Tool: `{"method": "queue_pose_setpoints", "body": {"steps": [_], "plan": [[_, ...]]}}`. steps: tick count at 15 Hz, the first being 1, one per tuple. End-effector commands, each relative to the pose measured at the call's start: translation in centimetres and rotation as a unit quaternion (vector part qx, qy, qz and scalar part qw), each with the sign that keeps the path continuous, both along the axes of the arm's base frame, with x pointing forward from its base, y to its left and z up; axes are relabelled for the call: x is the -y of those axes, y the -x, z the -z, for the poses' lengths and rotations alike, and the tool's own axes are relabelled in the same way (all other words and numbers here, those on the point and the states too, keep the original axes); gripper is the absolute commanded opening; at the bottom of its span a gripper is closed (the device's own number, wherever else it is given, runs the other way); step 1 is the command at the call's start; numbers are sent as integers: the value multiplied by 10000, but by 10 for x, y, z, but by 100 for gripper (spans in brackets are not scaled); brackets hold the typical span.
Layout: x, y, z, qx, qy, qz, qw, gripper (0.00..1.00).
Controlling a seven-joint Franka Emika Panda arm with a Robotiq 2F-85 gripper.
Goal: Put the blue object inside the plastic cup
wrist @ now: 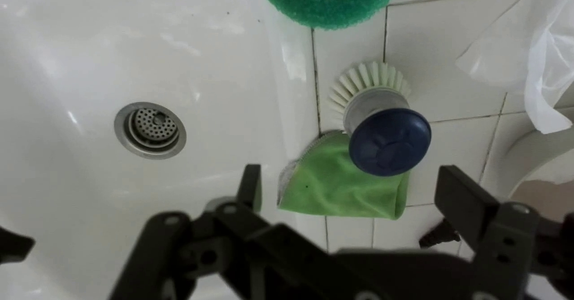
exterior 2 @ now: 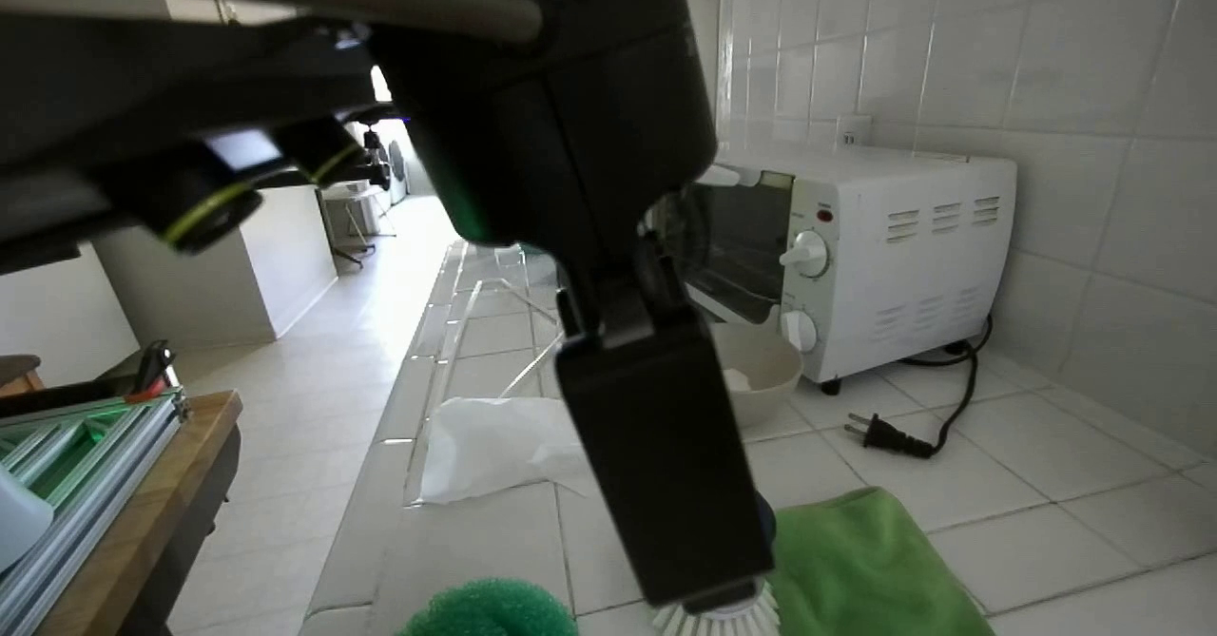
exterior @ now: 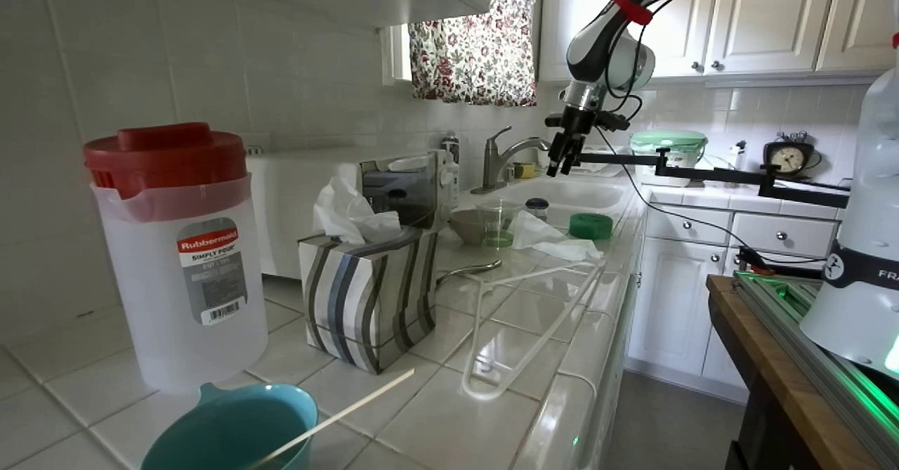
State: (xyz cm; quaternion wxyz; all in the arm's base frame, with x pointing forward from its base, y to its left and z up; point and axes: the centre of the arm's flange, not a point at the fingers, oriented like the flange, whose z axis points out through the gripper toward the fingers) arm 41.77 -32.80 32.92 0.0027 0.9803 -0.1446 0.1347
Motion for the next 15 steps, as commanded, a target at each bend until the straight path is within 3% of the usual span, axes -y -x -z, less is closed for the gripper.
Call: {"method": "queue_pose_setpoints", "body": {"steps": [1, 7, 15], "plan": [[9, -17, 4, -24, -93, 36, 9999, 100], [3, -40, 17, -3, -316, 75, 9995, 100], [-7, -53, 42, -392, -434, 78, 9983, 100]]}}
